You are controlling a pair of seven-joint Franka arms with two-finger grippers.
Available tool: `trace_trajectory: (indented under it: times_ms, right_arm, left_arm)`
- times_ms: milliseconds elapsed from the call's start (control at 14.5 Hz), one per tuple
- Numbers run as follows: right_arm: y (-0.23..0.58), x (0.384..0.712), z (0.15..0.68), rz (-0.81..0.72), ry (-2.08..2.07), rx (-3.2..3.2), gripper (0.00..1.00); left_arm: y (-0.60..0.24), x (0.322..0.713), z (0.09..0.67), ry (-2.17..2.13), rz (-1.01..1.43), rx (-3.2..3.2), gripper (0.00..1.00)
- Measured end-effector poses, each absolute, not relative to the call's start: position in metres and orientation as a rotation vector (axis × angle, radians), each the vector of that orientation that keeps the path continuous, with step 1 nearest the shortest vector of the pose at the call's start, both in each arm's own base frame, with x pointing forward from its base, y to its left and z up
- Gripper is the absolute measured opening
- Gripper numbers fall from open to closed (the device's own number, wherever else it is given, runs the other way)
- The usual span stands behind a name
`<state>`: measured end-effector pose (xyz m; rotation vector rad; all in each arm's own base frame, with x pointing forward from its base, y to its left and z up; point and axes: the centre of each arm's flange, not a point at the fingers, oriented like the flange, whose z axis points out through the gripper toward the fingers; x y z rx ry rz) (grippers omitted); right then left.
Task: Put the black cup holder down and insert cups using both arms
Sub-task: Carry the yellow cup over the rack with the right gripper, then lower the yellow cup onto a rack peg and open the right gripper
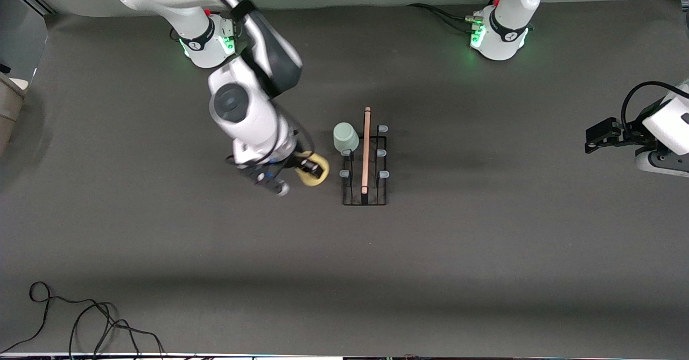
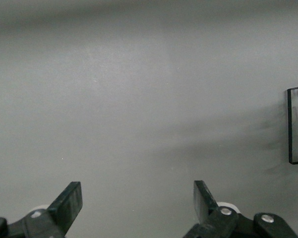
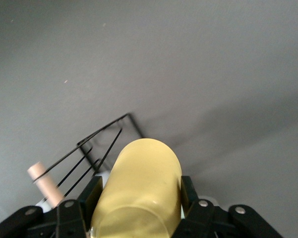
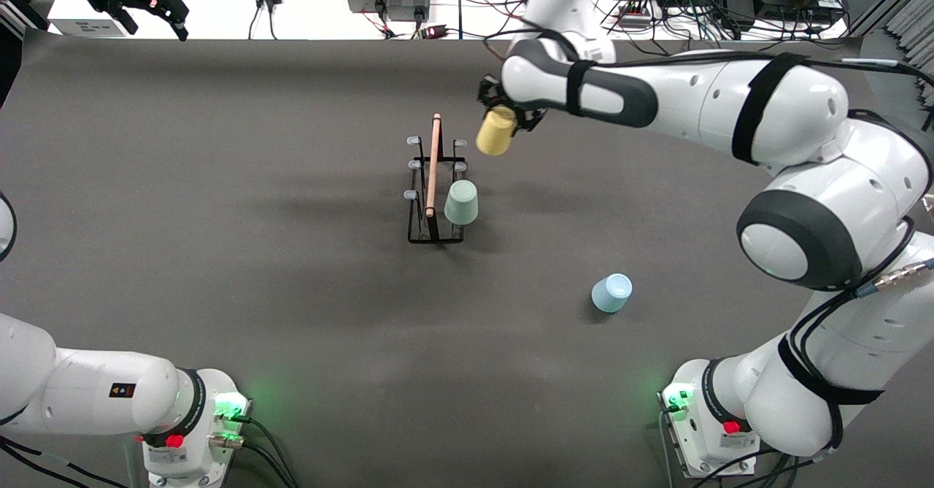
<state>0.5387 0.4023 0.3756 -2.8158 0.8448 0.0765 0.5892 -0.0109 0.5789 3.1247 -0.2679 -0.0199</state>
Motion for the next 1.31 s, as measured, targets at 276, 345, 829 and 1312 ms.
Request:
trace_trajectory:
  times_ms: [276, 345, 829, 1312]
  right_arm:
    - [0.42, 0.533, 0.381, 0.06, 0.934, -2.789, 0.69]
    - [0.418, 0.536, 0.379, 0.047, 0.947, -2.792, 0.69]
    - [0.436, 0.563, 0.364, -0.001, 0.996, -2.771, 0.69]
    - [0.457, 0.56, 0.331, -0.015, 0.973, -2.787, 0.69]
  left_arm:
    - [-0.011, 0.59, 0.578, -0.267, -0.022, 3.125, 1.0]
    - [-0.011, 0.59, 0.578, -0.267, -0.023, 3.125, 1.0]
    - [-0.011, 0.591, 0.576, -0.266, -0.029, 3.125, 1.0]
    - [-0.011, 0.59, 0.572, -0.265, -0.043, 3.124, 1.0]
